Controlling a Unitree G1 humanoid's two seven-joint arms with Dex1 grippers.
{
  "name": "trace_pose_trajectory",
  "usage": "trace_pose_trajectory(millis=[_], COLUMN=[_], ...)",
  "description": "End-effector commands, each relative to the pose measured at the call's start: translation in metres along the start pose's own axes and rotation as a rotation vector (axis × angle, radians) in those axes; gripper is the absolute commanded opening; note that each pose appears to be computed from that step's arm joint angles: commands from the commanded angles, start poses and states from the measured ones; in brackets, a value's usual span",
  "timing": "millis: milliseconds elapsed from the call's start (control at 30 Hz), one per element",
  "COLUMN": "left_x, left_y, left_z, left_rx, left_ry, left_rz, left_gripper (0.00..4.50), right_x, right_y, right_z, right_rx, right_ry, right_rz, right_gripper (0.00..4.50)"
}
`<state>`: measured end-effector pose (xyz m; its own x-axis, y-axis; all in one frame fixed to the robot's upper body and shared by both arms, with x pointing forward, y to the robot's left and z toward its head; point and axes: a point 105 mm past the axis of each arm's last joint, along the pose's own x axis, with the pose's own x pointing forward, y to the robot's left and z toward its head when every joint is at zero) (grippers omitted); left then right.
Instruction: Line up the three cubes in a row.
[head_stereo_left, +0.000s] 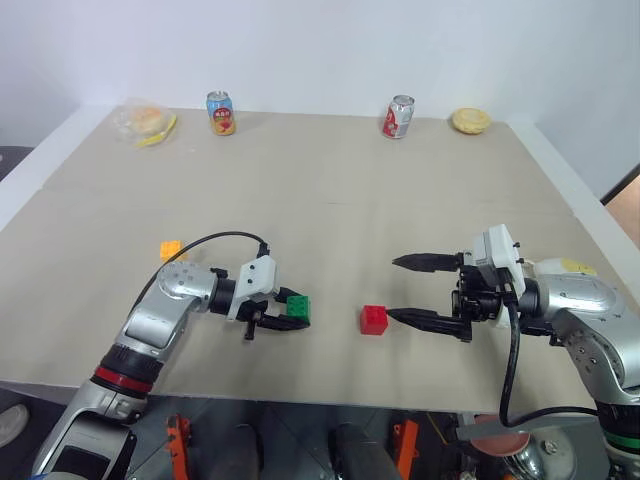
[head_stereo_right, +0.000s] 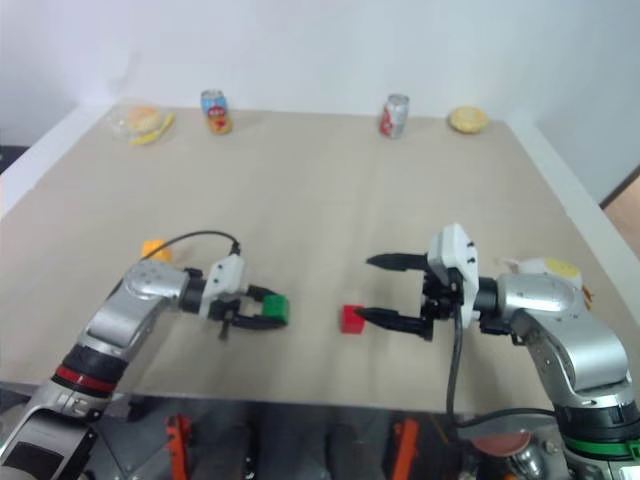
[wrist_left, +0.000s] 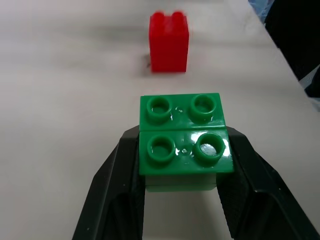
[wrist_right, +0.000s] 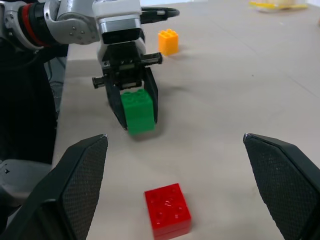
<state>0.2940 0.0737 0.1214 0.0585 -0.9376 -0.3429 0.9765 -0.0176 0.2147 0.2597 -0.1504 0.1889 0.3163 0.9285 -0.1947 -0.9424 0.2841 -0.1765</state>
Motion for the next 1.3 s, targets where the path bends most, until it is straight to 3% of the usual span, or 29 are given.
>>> trace_pose_trajectory(millis=[33,400,1067,1133,1300], left_x=[0.007,0.034,0.040,0.040,0.040], left_y=[-0.003,0.003,-0.003,-0.003,-0.005], left_z=[0.004,0.003,-0.007,-0.007,0.001], left_rx=[0.018,-0.030,-0.021,-0.019,-0.005], left_ry=[-0.002,-0.001,0.063,0.065,0.026], left_rz=[-0.004,0.011,-0.056,-0.056,-0.072], left_gripper=[1.36,1.36,1.36,2.39,4.04], right_x=[-0.002,0.000,0.000,0.001,0.000], right_y=[0.003,0.005,0.004,0.004,0.004], right_z=[0.013,0.012,0.010,0.010,0.010], right_rx=[-0.056,-0.053,-0.057,-0.056,-0.053], right_ry=[-0.011,-0.006,0.003,0.002,-0.001], right_rz=[0.001,-0.008,-0.026,-0.025,-0.020], right_gripper=[4.50,4.50,4.50,4.50,4.50])
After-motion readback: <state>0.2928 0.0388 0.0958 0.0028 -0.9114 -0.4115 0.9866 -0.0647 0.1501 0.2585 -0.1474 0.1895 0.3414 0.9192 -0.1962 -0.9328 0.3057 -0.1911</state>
